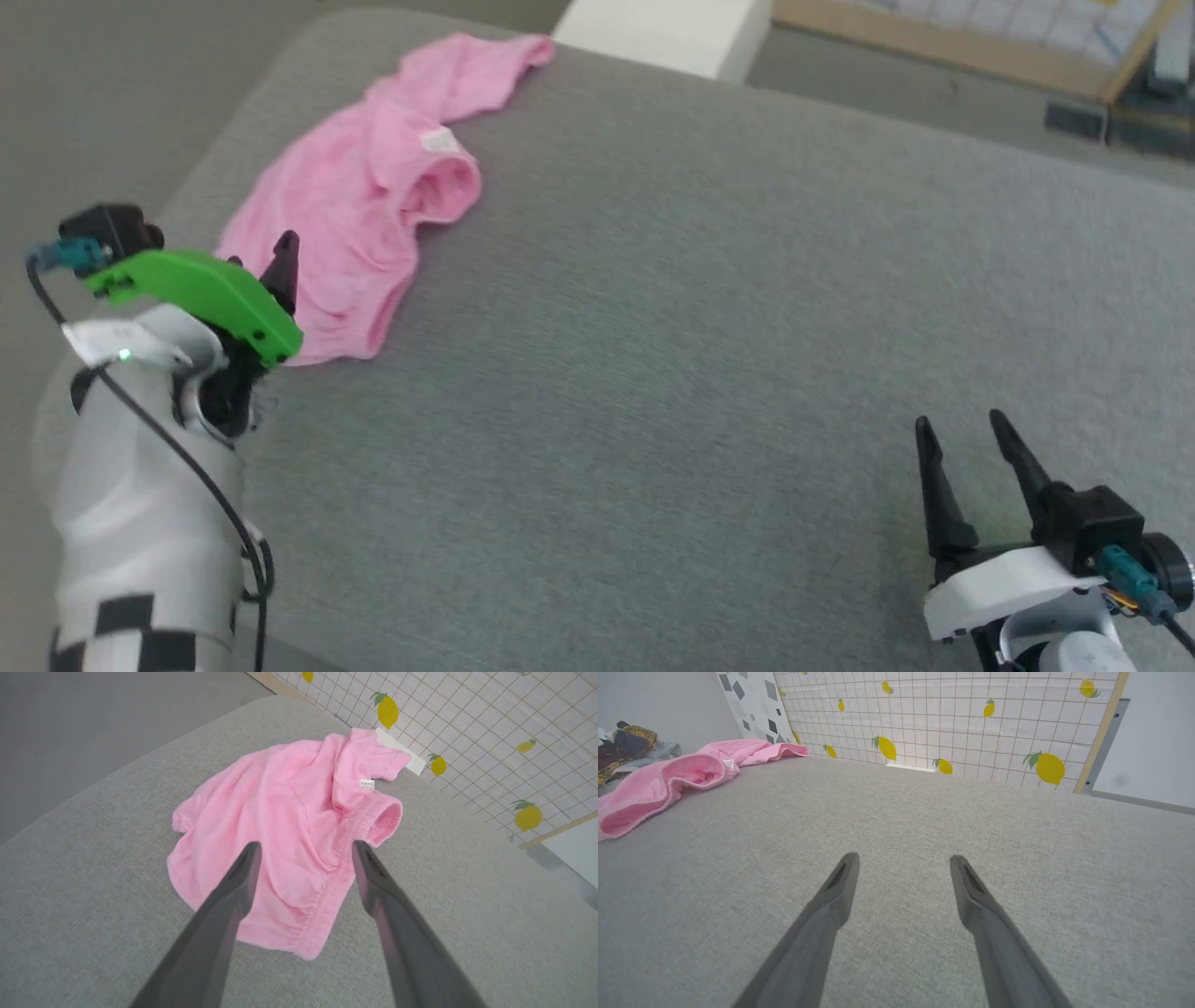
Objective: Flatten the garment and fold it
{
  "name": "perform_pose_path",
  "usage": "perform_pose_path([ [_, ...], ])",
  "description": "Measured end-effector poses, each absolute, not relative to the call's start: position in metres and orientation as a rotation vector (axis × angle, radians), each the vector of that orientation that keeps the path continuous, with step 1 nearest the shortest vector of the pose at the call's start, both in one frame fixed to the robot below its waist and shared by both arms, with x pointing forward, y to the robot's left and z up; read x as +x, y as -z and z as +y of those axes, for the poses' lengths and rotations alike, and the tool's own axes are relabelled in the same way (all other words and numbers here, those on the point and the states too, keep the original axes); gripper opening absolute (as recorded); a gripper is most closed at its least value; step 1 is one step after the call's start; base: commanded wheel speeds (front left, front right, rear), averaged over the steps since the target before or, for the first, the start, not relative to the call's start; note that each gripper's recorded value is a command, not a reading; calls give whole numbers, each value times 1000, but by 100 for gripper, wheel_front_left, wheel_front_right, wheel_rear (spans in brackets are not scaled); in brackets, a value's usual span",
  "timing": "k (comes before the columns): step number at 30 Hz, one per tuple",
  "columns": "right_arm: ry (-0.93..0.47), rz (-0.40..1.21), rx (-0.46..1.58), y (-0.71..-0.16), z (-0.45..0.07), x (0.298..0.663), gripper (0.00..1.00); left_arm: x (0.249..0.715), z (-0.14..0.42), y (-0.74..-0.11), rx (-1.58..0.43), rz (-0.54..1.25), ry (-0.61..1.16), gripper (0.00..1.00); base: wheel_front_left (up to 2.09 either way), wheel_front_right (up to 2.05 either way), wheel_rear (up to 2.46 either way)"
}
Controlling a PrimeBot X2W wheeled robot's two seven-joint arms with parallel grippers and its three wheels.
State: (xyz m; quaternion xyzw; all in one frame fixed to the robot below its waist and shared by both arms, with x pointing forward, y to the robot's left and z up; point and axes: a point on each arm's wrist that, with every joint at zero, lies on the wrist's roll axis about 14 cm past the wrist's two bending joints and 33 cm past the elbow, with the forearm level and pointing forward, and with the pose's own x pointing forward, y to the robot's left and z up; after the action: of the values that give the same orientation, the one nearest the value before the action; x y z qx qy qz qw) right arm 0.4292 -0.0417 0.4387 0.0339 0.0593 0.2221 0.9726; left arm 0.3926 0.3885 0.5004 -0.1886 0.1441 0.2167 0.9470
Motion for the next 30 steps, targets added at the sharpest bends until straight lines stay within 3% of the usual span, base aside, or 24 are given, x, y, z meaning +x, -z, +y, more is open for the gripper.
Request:
perform_pose_path([
  [11, -333, 201, 50, -408, -85, 435, 100, 412, 356, -390, -459, 692, -480, 100, 0, 0, 0],
  [16, -301, 228, 44, -399, -97, 435, 100, 417, 353, -372, -438, 744, -478, 100, 0, 0, 0],
  [17, -298, 232, 43, -398, -98, 435, 100, 420, 354, -373, -432, 729, -475, 88, 0, 0, 0],
  [18, -297, 235, 43, -397, -98, 435, 100, 423, 358, -376, -415, 689, -480, 0, 0, 0, 0],
  [24, -306, 218, 52, -404, -95, 434, 100, 438, 368, -411, -381, 449, -470, 0, 0, 0, 0],
  [30, -331, 197, 92, -414, -84, 427, 100, 479, 378, -517, -336, 110, -394, 0, 0, 0, 0],
])
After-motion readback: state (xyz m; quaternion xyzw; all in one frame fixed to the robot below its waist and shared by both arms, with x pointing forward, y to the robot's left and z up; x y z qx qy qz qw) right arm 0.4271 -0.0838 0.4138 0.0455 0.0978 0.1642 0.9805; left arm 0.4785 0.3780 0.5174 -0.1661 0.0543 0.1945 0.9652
